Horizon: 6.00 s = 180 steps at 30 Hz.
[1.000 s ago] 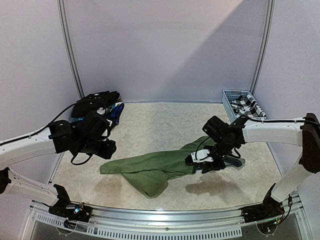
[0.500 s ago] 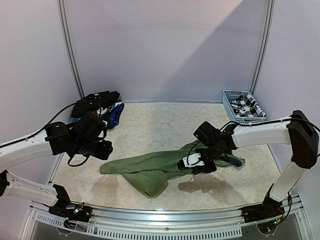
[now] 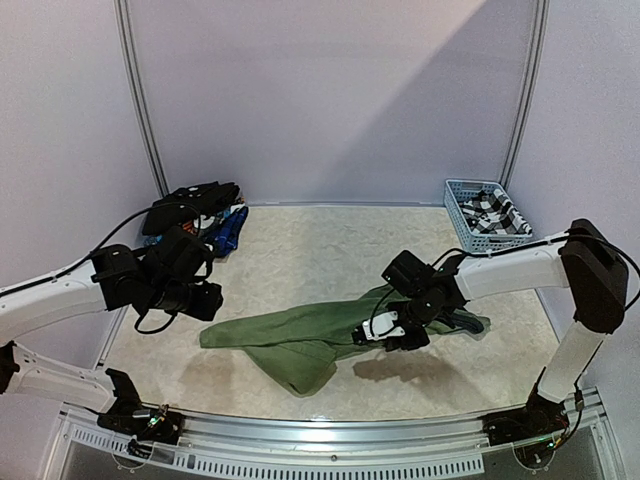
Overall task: Fold and stack the mixed laundry pile
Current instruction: Pick up the crumpled tank top from the center of the board, then flatten out the crumpled tank top at the center of the board.
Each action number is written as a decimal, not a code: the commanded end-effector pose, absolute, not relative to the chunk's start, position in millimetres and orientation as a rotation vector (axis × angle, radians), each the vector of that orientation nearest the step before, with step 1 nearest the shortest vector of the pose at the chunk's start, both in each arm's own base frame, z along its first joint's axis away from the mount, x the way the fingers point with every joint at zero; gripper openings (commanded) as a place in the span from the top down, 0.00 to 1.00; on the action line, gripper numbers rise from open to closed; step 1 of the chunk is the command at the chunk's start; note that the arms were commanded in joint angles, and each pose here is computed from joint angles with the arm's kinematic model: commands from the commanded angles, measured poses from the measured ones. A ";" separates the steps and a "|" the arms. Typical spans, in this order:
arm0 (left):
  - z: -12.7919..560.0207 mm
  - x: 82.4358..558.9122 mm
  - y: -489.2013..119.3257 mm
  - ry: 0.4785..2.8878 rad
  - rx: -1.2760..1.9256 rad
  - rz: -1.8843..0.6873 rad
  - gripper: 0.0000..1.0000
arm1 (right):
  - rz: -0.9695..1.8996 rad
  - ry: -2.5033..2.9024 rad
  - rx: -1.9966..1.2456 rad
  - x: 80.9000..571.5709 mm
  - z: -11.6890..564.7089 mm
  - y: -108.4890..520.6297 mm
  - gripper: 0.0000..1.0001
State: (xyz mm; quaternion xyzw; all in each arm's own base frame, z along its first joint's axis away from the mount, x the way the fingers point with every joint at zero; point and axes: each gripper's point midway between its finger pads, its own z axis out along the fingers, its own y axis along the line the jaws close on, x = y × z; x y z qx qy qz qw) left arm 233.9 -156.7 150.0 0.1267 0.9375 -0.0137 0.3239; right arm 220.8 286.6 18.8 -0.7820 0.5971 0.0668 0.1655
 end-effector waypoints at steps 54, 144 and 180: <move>17.4 201.6 -186.2 2.743 1.668 0.334 0.70 | 0.192 1.963 -1.618 347.2 136.2 277.0 0.98; 416.4 319.7 -181.8 1.706 0.747 0.554 1.00 | 0.100 1.521 -1.474 334.0 356.6 211.8 1.00; 113.0 317.5 -138.7 2.718 0.598 0.158 0.66 | 0.087 2.439 -1.177 424.3 90.4 129.0 0.63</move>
